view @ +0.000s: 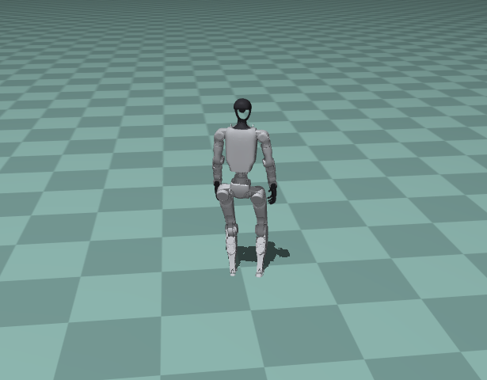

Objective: Walk

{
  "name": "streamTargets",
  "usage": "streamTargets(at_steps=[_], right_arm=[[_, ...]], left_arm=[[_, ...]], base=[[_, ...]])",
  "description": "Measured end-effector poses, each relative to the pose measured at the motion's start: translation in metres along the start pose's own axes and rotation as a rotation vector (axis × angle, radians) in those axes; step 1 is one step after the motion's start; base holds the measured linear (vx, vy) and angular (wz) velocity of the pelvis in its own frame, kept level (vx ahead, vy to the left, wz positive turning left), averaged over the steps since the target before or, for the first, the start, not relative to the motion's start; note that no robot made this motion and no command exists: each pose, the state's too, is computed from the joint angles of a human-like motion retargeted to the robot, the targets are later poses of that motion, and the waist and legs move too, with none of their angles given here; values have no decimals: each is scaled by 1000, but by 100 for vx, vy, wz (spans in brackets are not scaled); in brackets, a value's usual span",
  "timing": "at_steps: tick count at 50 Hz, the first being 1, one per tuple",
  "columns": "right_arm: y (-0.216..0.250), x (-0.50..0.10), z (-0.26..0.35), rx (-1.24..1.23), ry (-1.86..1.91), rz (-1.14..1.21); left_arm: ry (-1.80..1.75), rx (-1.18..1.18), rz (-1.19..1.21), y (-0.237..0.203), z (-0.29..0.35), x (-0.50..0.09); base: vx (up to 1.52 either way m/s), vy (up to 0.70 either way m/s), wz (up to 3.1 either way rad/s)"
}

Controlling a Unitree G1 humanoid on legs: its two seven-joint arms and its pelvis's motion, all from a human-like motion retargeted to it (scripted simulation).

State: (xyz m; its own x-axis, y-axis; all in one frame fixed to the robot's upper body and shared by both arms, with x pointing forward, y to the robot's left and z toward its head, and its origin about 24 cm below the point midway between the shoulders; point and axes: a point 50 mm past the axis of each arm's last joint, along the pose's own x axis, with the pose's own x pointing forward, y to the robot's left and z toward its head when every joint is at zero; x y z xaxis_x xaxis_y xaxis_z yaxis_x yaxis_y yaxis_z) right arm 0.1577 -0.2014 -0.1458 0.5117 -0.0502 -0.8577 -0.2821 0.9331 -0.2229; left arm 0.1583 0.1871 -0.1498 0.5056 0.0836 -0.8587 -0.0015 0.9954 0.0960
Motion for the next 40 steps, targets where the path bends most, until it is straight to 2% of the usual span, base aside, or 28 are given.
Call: streamTargets(at_steps=[20, 40], right_arm=[[-18, 1, 7, 5, -1, -15], [-21, 1, 11, 52, -9, -23]], left_arm=[[-1, -52, -18, -1, 7, 1], [87, -76, 13, 8, -20, -3]], base=[[0, 0, 0], [2, -1, -4]])
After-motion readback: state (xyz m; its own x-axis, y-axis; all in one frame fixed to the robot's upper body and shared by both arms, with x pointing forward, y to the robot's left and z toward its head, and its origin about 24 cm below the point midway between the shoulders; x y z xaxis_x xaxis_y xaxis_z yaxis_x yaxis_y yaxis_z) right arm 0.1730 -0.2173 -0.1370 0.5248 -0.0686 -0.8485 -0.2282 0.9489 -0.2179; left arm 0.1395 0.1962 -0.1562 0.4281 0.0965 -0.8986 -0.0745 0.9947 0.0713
